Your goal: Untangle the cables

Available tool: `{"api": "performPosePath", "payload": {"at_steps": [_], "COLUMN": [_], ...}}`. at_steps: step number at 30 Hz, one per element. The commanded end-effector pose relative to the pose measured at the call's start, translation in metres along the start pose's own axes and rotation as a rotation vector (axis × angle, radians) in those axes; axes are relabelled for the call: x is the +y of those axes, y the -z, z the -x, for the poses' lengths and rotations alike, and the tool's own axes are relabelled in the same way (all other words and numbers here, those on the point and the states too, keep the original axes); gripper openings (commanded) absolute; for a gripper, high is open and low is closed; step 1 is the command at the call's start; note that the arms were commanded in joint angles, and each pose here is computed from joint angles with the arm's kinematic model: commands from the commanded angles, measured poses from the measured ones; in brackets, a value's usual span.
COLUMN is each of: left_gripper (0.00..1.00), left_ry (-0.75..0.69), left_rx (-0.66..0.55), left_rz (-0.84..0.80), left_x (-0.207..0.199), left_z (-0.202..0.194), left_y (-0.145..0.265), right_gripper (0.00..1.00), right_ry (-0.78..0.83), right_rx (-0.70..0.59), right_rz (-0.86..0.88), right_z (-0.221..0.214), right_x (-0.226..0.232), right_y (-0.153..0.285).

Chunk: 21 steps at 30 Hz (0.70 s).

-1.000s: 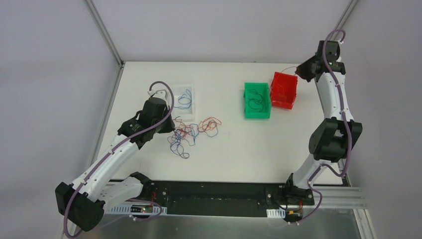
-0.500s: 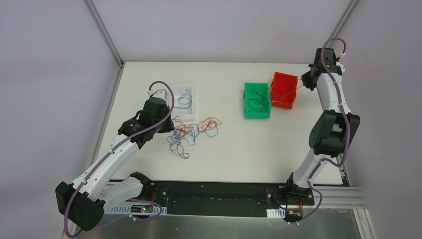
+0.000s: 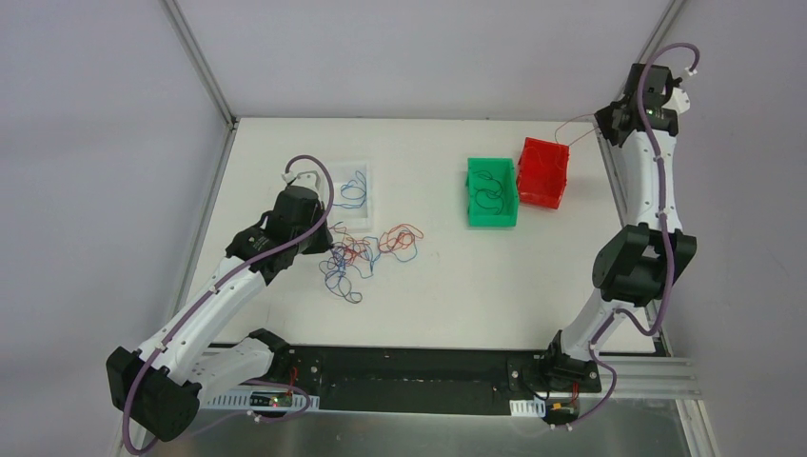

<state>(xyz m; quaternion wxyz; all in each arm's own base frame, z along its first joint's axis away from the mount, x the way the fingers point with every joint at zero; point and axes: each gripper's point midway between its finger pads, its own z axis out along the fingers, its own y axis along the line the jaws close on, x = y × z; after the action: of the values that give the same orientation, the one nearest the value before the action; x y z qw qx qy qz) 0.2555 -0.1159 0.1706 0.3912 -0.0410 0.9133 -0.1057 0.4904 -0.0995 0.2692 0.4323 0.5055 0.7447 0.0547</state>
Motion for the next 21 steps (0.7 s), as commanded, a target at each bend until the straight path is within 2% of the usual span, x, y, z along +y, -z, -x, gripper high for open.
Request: {"api": "performPosePath", "payload": {"at_steps": [1, 11, 15, 21], "left_gripper": [0.0, 0.0, 0.0, 0.0], "left_ry": [0.008, 0.005, 0.004, 0.013], "left_rx": [-0.058, -0.068, -0.068, -0.067], "left_rz": [-0.009, -0.008, -0.008, -0.026], "left_x": [-0.003, -0.002, -0.002, -0.007], "left_z": [0.018, 0.02, 0.02, 0.022], "left_y": [0.007, 0.009, 0.009, 0.01], "right_gripper": [0.0, 0.0, 0.0, 0.0], "right_ry": [-0.035, -0.065, -0.087, -0.053], "right_rx": [-0.027, -0.043, -0.061, 0.085], "right_rz": [0.075, 0.055, 0.139, 0.397], "right_z": [0.02, 0.023, 0.035, 0.023], "right_x": [0.019, 0.009, 0.026, 0.091], "right_y": [0.032, 0.032, 0.045, 0.067]}}
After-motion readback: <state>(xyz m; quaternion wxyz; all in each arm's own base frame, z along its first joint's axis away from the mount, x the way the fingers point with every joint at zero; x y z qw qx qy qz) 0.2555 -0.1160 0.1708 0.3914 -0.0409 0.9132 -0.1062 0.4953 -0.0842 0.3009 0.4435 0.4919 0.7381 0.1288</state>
